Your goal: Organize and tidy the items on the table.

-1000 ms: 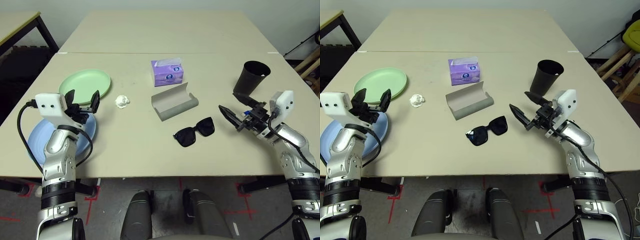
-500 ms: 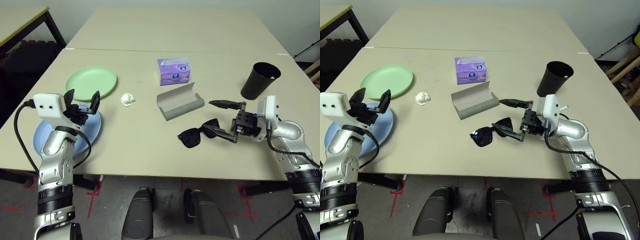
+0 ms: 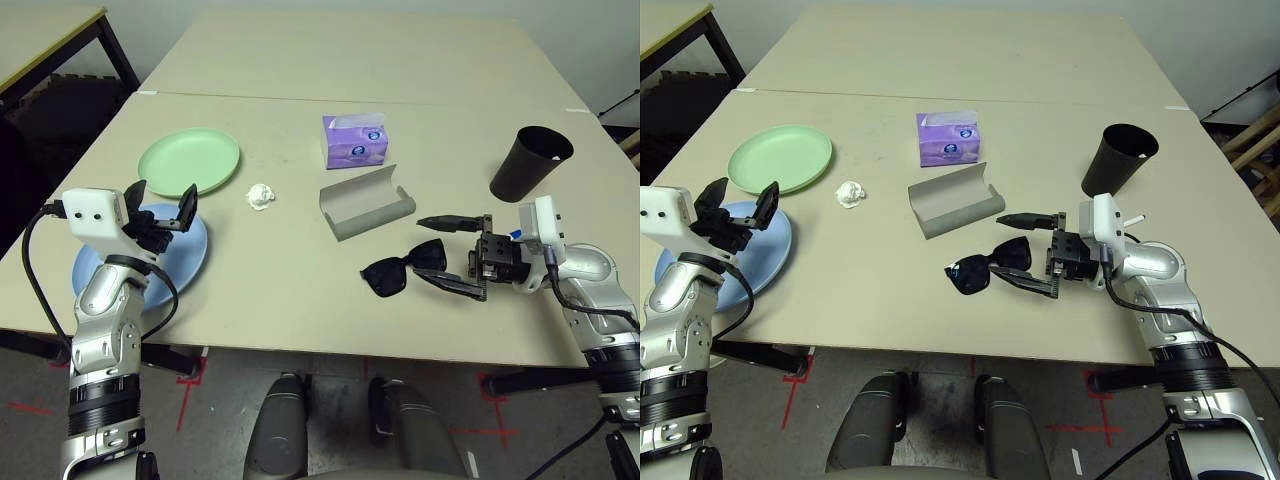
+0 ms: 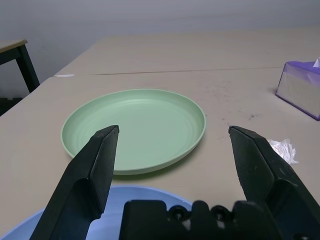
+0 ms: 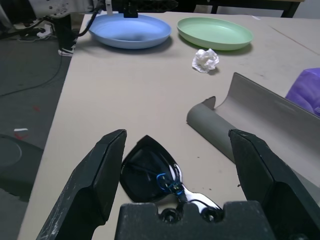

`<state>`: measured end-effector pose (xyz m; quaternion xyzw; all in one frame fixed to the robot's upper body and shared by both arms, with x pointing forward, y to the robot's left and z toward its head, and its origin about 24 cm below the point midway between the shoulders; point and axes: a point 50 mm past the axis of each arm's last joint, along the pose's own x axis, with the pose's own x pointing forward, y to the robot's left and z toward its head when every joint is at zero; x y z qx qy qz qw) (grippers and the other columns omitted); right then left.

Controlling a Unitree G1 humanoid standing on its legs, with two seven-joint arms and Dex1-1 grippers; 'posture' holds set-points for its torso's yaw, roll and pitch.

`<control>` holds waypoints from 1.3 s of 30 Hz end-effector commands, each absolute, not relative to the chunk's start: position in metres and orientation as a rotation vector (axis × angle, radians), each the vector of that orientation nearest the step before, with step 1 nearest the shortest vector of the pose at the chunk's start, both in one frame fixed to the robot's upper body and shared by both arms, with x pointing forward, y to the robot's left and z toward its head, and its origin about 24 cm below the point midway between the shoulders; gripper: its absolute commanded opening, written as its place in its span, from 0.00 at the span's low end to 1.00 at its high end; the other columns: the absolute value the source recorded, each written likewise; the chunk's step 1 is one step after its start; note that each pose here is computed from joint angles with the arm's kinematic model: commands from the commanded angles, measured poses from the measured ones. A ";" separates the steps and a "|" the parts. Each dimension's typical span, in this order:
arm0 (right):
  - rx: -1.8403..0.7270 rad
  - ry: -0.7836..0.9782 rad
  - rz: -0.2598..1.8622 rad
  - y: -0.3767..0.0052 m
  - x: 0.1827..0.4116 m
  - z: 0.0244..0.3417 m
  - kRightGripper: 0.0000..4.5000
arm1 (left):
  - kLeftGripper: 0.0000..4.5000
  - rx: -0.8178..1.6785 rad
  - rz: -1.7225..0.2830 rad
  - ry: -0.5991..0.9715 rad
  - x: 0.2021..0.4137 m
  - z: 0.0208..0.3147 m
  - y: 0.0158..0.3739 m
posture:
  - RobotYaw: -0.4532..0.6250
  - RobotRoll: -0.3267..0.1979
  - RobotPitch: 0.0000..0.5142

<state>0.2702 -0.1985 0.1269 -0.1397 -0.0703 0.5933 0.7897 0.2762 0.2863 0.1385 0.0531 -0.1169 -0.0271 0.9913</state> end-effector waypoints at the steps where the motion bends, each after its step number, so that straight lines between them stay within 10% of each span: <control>1: -0.291 -0.148 1.277 -0.198 0.267 0.125 1.00 | 1.00 0.103 -0.071 -0.221 0.277 0.138 0.287 | 0.60 0.62 0.33; 15: -0.302 -0.148 1.279 -0.199 0.269 0.118 1.00 | 1.00 0.170 -0.151 -0.208 0.278 0.161 0.306 | 0.62 0.62 0.33; 39: -0.307 -0.152 1.281 -0.195 0.264 0.119 1.00 | 1.00 0.019 0.149 0.314 0.225 0.153 0.398 | 0.61 0.62 0.35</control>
